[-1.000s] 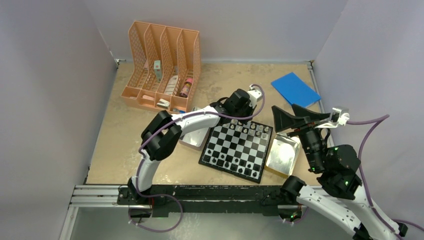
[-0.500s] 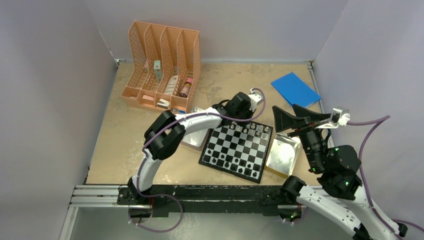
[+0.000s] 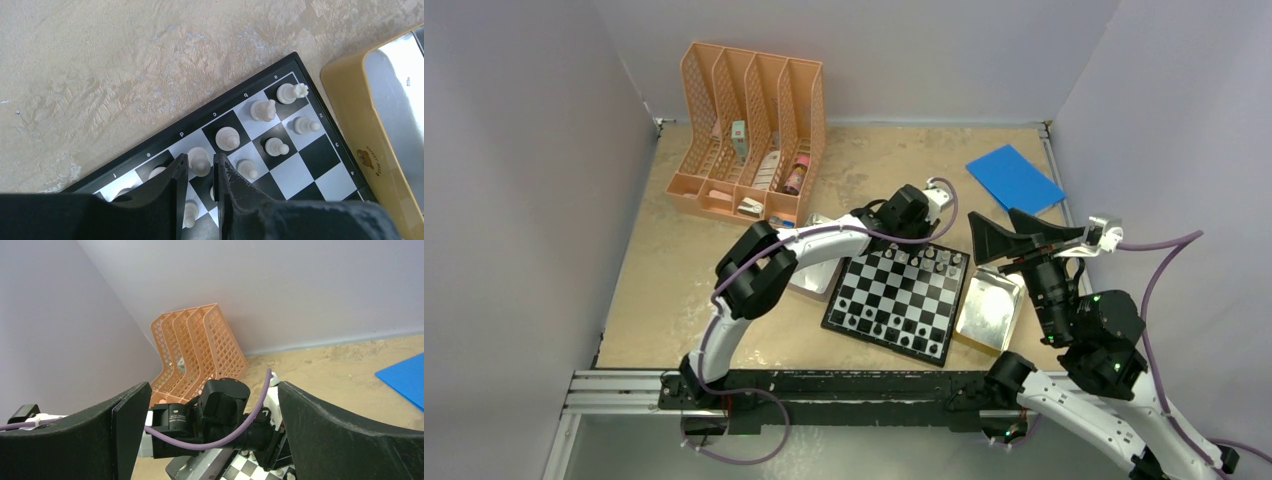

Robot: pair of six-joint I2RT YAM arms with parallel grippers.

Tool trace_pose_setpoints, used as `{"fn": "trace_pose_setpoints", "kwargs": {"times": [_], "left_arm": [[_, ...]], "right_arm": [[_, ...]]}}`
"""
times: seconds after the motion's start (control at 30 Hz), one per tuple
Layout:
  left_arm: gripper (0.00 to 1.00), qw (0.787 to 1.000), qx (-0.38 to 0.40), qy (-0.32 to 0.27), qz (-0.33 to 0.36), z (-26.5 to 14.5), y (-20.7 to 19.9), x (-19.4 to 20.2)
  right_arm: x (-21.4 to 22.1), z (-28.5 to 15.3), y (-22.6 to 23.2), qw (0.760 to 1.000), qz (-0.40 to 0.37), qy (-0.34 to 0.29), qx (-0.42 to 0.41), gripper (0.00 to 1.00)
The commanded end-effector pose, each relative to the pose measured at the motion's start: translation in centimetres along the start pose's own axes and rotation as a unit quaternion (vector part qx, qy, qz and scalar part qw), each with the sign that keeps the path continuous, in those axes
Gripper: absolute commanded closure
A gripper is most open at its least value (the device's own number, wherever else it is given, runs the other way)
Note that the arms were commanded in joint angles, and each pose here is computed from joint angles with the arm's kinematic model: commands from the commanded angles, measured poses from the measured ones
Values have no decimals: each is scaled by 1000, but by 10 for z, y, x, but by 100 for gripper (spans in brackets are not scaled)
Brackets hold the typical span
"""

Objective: Set up the chess pieces on the board
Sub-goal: Place the chess piece on the chessboard, then reset both arms

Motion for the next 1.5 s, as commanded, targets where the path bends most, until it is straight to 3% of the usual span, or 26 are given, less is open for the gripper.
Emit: {"fn": "trace_pose_setpoints", "kwargs": {"times": [0.0, 0.27, 0.53, 0.83, 1.13, 1.33, 1.47], "left_arm": [[74, 1000, -5, -23, 20, -2, -4, -24], [66, 998, 15, -56, 15, -19, -14, -54], [55, 993, 54, -104, -14, -63, -27, -90], [39, 986, 79, -96, -113, -119, 15, -101], [33, 973, -1, -145, -179, -205, 70, -86], [33, 969, -32, -186, -160, -263, 67, -63], [33, 968, -20, -190, -164, -284, 59, -28]], "right_arm": [[-6, 1, 1, 1000, 4, -17, 0, 1], [-1, 3, 1, 1000, -1, -8, -1, 1], [8, 6, 3, 1000, 18, 13, 6, 1], [47, 14, 9, 996, 43, 73, 3, 1], [103, 33, 22, 987, 44, 156, -9, 1], [141, 51, 24, 972, 66, 217, 52, 1], [153, 58, 26, 969, 76, 226, 62, 1]]}}
Point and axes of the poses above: each gripper's point midway between its finger pads, its own z axis out along the fingers, its own y axis along the line the jaws close on, x = y × z, the point moved 6 cm from there along -z, back along the fingers, and after that the axes turned 4 degrees about -z, right-handed, at the moved point
